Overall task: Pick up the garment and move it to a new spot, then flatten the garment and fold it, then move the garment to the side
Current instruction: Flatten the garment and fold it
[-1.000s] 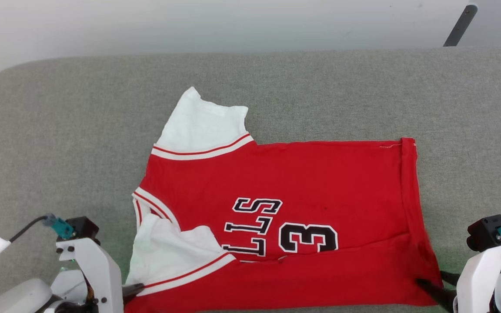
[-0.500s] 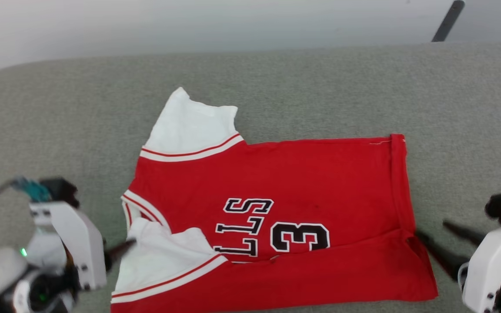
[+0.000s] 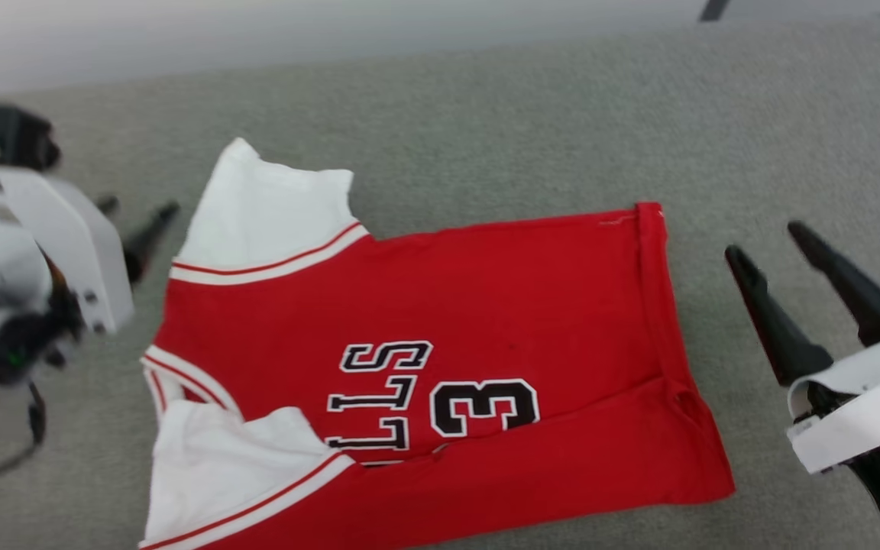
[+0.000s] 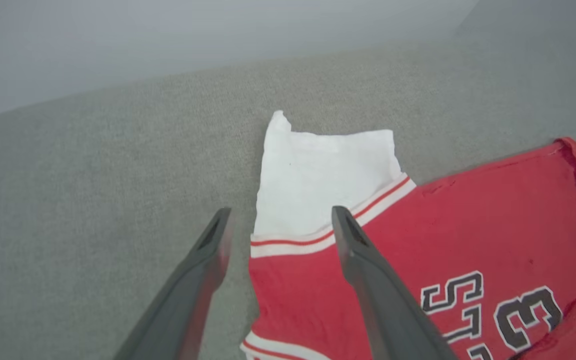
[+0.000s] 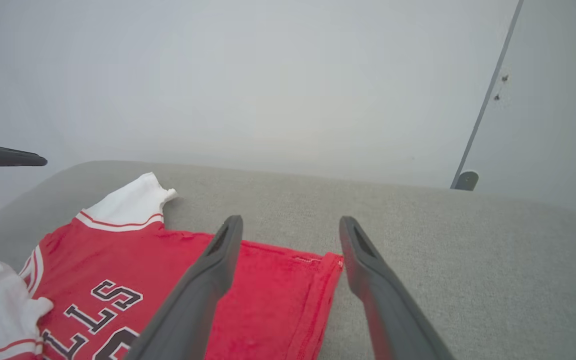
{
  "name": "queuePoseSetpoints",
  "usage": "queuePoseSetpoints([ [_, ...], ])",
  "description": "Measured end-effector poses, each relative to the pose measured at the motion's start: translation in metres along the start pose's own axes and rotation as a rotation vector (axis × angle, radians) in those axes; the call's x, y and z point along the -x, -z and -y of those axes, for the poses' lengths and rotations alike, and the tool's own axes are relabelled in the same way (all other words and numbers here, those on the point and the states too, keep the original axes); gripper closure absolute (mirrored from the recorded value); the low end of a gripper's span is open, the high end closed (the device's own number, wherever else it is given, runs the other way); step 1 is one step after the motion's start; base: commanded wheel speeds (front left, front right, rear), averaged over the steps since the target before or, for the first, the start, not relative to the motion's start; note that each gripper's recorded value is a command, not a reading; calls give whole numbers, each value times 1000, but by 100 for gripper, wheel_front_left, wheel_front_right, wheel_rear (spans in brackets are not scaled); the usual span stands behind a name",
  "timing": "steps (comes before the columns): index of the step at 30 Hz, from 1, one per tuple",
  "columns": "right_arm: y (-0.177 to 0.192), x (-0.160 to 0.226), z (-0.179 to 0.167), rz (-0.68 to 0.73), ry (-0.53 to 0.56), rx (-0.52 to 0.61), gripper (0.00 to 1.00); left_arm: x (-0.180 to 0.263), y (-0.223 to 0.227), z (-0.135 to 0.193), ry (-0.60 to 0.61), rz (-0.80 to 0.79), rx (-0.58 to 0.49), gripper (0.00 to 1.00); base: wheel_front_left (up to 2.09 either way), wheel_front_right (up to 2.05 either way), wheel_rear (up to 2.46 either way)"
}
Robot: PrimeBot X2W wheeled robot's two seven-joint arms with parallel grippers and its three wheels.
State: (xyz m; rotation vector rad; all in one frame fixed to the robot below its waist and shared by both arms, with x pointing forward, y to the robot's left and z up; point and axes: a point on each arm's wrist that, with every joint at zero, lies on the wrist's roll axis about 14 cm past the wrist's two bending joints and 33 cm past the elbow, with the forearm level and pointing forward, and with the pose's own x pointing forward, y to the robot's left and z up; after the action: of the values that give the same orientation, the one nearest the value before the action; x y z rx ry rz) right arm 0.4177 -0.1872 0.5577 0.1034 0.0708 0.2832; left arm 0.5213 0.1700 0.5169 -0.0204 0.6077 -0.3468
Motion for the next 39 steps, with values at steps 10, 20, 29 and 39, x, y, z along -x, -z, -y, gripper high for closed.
queuePoseSetpoints([
  [10,3,-3,17,94,70,14,0,-67,-15,-11,7,-49,-31,0,0,0,0],
  [20,29,0,36,43,139,-4,0,-121,20,-12,24,-242,-17,0,0,0,0],
  [29,42,-4,40,1,148,-14,0,-141,44,-18,-10,-360,22,0,0,0,0],
  [39,66,-11,41,-146,138,-71,0,-145,44,-13,3,-380,80,100,0,0,0],
])
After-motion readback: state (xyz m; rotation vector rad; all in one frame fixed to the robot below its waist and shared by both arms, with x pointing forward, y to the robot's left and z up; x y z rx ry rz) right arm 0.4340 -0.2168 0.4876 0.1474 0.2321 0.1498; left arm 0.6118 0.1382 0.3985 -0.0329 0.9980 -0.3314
